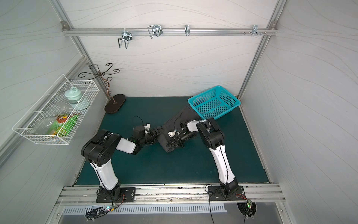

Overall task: Roll up the long pants
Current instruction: Roll the long pant at the center of the board.

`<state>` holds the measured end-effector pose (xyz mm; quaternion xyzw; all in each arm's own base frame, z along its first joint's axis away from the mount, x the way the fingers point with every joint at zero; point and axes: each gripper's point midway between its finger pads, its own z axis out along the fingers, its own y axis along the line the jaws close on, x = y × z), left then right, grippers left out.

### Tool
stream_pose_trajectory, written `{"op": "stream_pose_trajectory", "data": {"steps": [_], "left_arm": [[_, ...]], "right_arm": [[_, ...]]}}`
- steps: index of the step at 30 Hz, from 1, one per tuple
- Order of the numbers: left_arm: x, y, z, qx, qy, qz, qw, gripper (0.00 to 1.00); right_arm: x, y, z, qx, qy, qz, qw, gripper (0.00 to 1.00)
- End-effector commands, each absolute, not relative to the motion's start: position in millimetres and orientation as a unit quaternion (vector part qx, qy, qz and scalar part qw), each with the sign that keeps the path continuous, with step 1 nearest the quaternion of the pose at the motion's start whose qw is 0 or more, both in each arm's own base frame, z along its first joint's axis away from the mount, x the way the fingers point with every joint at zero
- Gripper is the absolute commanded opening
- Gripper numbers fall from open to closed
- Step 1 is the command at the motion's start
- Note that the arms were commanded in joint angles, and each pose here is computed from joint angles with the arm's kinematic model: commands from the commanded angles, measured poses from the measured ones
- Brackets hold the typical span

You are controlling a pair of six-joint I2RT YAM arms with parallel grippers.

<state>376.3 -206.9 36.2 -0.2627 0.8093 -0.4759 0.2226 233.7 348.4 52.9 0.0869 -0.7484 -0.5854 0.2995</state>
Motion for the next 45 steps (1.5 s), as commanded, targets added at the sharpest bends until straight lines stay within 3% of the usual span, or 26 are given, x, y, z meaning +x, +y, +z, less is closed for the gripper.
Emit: {"op": "stream_pose_trajectory", "data": {"steps": [1, 10, 13, 18, 23, 30, 35, 39, 45], "left_arm": [[366.0, -184.9, -12.0, -0.293, 0.847, -0.400, 0.192, 0.61], [356.9, -168.7, -14.6, -0.298, 0.869, -0.348, 0.185, 0.38], [351.8, -156.2, -13.2, -0.297, 0.888, -0.299, 0.184, 0.23], [349.8, -134.3, 3.4, -0.286, 0.906, -0.230, 0.210, 0.15], [343.3, -110.2, 23.3, -0.282, 0.914, -0.165, 0.242, 0.14], [328.8, -95.8, 27.4, -0.294, 0.924, -0.094, 0.228, 0.10], [326.6, -110.0, 28.1, -0.284, 0.931, -0.077, 0.214, 0.10], [326.1, -121.9, 24.1, -0.278, 0.939, -0.068, 0.188, 0.10], [318.4, -125.0, 23.2, -0.286, 0.944, -0.060, 0.157, 0.10]], "right_arm": [[200.1, 308.4, -32.3, 0.008, -0.814, -0.443, 0.376, 0.00], [203.4, 310.6, -30.4, 0.015, -0.814, -0.447, 0.371, 0.02], [206.8, 312.3, -24.7, 0.037, -0.821, -0.447, 0.354, 0.20], [212.2, 317.7, -7.6, 0.102, -0.845, -0.426, 0.306, 0.39], [213.0, 312.1, 9.2, 0.172, -0.880, -0.367, 0.248, 0.57], [206.8, 279.3, 26.2, 0.301, -0.928, -0.175, 0.132, 0.61], [202.7, 280.1, 47.8, 0.423, -0.905, -0.026, -0.034, 0.65], [188.5, 304.2, 64.1, 0.485, -0.863, 0.017, -0.142, 0.66], [187.6, 332.8, 88.8, 0.480, -0.840, 0.019, -0.252, 0.74]]}}
